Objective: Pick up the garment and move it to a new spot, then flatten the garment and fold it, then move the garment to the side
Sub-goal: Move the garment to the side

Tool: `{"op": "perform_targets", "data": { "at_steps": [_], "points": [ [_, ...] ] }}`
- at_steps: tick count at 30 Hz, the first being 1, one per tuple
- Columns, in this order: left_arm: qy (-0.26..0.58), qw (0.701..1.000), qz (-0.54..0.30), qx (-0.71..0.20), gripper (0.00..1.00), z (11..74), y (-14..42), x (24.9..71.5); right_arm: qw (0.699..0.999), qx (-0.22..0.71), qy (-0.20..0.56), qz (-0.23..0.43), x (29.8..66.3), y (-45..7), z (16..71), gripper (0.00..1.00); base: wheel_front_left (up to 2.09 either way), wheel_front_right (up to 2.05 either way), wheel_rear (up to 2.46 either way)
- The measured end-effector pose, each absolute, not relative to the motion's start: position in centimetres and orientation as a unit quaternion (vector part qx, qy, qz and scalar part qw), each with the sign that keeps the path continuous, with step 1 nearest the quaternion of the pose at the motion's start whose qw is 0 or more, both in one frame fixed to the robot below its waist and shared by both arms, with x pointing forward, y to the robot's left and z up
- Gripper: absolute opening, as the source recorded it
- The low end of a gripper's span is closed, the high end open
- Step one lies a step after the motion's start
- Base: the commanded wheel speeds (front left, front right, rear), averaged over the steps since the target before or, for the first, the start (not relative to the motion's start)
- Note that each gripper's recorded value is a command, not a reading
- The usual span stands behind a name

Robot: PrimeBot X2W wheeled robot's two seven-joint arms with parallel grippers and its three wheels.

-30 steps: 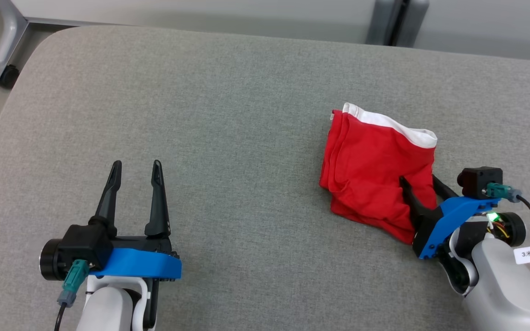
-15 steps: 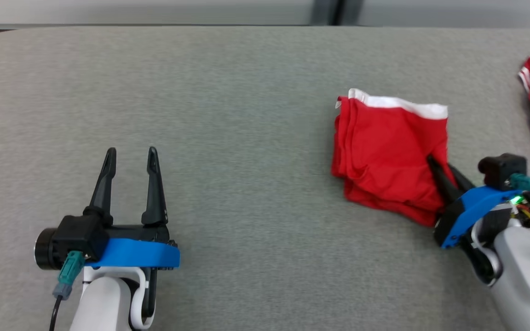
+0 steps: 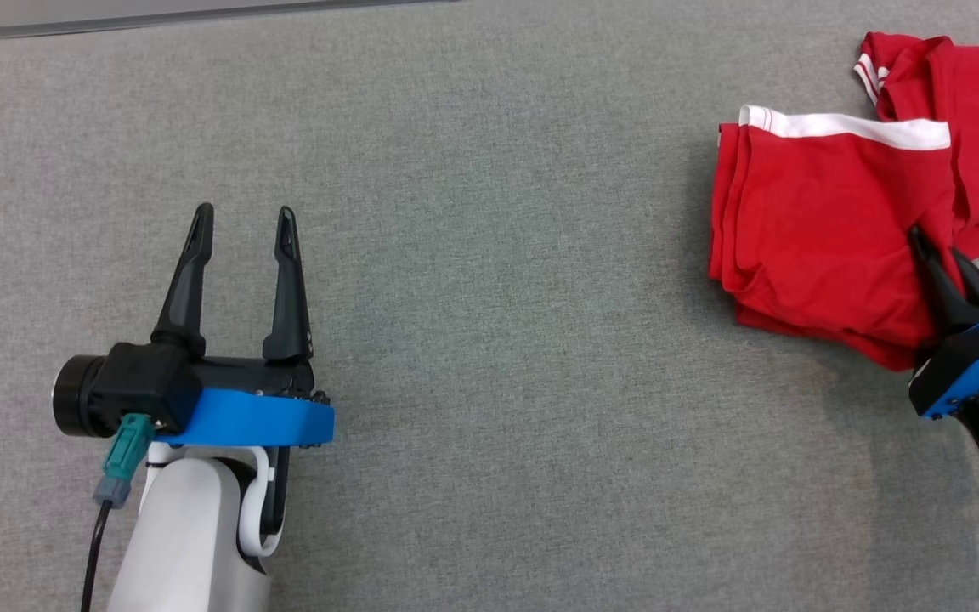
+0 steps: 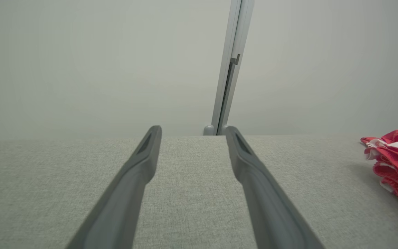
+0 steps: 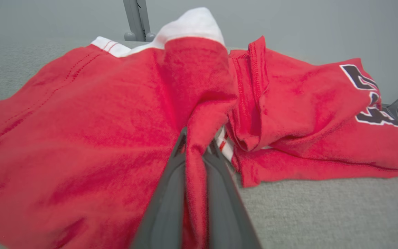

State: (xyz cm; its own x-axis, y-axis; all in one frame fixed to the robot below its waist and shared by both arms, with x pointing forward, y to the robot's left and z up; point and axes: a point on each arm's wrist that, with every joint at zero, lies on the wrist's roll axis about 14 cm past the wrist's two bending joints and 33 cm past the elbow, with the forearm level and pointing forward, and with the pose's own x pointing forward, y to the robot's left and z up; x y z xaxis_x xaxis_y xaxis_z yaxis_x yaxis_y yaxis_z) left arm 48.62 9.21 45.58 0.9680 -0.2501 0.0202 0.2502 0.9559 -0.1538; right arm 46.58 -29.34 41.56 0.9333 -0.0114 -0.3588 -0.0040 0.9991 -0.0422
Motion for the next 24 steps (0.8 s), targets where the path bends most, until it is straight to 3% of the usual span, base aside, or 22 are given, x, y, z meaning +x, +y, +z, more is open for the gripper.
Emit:
{"op": "perform_targets", "data": {
  "at_steps": [8,24],
  "points": [
    [0.003,0.989,-0.124,-0.077,1.0,45.0,9.4,49.3,0.984,-0.045,0.174,0.012,48.9,-29.5,42.7,0.0,0.0,0.0,0.0],
    [0.02,0.991,-0.116,-0.068,1.0,41.7,10.1,51.3,0.95,-0.207,0.23,-0.052,52.4,-40.9,46.9,0.0,0.0,0.0,0.0]
  ]
}}
